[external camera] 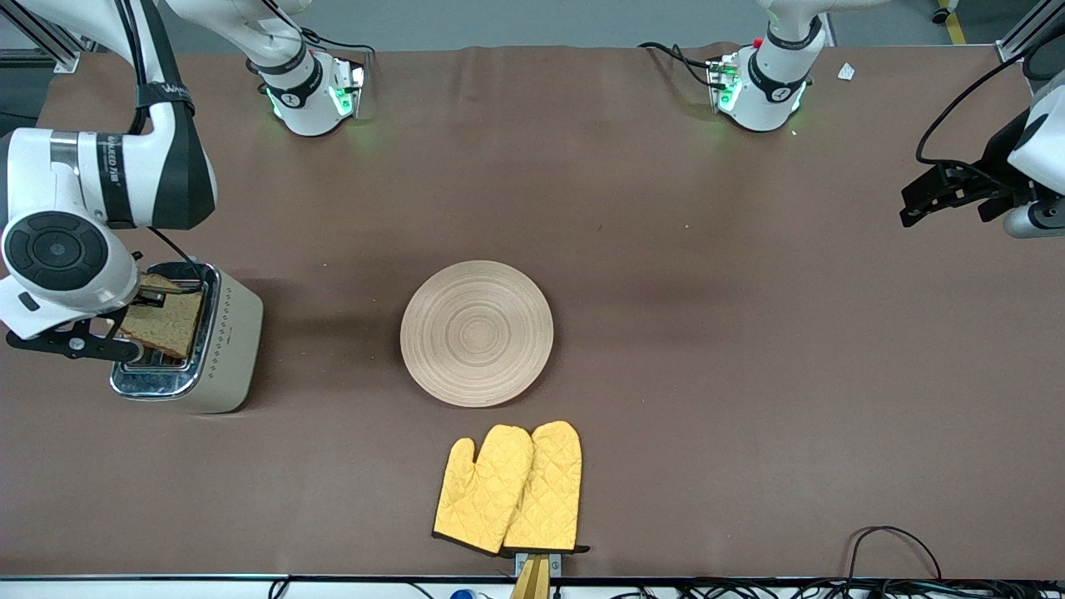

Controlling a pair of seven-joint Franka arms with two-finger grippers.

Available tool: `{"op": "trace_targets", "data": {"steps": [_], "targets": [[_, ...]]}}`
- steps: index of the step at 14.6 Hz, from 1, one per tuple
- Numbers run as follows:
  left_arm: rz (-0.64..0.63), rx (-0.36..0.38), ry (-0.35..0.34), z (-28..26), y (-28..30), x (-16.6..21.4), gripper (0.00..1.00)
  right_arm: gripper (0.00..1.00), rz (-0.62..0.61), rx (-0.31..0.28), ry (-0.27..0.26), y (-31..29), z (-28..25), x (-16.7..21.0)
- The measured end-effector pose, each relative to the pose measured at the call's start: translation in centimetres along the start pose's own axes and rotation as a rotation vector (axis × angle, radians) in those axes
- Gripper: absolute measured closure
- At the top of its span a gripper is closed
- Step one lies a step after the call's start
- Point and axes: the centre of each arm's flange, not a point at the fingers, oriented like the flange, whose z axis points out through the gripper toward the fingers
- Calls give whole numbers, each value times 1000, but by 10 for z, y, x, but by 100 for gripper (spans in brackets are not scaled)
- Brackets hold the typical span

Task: Move plate and put bread in toaster
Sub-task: 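Lower the bread slice into the toaster slot with the right gripper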

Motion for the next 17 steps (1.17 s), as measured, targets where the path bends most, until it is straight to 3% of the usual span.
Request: {"op": "trace_targets", "data": {"steps": [17], "targets": [[-11,0,-4,2,-6,3,0,98,3,-22,0,8,7,2]]}}
